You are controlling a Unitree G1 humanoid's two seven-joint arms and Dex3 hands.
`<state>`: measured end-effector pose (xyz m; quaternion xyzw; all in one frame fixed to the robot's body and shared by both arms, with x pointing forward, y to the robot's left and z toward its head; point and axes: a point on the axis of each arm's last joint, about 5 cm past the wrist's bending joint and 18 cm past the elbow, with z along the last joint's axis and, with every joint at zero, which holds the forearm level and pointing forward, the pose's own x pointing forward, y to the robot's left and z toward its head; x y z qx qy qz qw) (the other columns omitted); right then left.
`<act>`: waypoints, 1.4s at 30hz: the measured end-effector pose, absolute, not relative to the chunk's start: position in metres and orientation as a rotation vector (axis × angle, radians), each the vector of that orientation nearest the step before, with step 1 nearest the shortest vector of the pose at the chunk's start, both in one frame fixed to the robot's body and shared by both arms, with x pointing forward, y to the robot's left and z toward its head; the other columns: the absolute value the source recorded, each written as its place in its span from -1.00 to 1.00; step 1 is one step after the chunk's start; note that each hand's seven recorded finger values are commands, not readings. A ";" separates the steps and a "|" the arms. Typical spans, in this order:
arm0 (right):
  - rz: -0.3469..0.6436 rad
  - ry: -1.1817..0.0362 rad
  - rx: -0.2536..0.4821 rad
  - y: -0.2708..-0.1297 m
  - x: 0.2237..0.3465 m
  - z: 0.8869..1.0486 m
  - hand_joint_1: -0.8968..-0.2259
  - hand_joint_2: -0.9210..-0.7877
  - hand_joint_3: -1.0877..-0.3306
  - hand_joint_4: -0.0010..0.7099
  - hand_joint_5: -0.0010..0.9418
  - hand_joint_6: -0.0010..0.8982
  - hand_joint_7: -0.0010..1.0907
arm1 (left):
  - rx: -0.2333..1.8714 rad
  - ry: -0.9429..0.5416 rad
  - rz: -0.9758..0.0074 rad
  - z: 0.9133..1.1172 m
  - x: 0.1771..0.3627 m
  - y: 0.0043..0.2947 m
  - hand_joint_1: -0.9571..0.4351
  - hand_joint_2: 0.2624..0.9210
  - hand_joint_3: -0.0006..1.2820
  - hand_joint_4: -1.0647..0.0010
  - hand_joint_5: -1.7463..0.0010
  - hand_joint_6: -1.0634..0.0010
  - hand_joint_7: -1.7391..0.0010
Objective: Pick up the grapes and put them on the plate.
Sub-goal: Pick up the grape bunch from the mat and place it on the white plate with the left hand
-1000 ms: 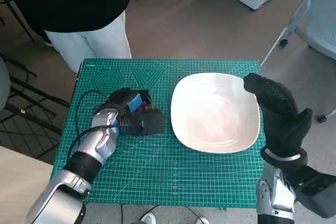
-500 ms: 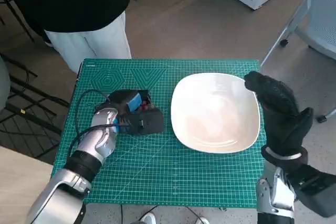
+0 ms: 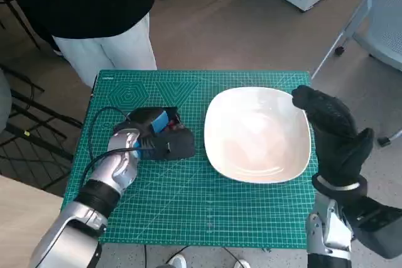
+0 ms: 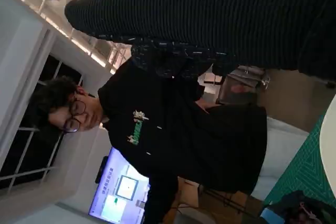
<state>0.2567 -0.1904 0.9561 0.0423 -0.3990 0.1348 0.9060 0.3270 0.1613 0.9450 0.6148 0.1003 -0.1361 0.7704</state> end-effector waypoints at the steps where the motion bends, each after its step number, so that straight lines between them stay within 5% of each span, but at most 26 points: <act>1: 0.278 -0.824 0.087 -0.190 0.257 0.956 0.35 -1.00 0.42 -0.07 -1.00 -0.67 -0.38 | 1.333 0.215 -0.293 0.946 0.327 0.162 0.38 1.00 -0.70 0.02 -0.71 -0.03 -0.26; 6: 0.278 -0.824 0.088 -0.190 0.257 0.956 0.35 -1.00 0.42 -0.07 -1.00 -0.68 -0.38 | 1.324 0.183 -0.274 0.959 0.325 0.162 0.38 1.00 -0.66 0.08 -0.60 0.07 -0.48; 14: 0.282 -0.824 0.091 -0.189 0.258 0.956 0.36 -1.00 0.42 -0.07 -1.00 -0.68 -0.37 | 1.298 0.031 -0.223 0.985 0.314 0.161 0.38 1.00 -0.62 0.15 -0.61 0.14 -0.57; 27: 0.284 -0.829 0.091 -0.187 0.259 0.956 0.37 -1.00 0.41 -0.07 -1.00 -0.68 -0.36 | 1.281 -0.177 -0.164 1.007 0.295 0.161 0.38 1.00 -0.83 -0.21 -0.55 -0.15 -0.19; 42: 0.284 -0.833 0.099 -0.188 0.259 0.956 0.37 -1.00 0.42 -0.07 -1.00 -0.69 -0.36 | 1.272 -0.191 -0.179 1.012 0.292 0.153 0.38 1.00 -0.81 -0.18 -0.56 -0.12 -0.21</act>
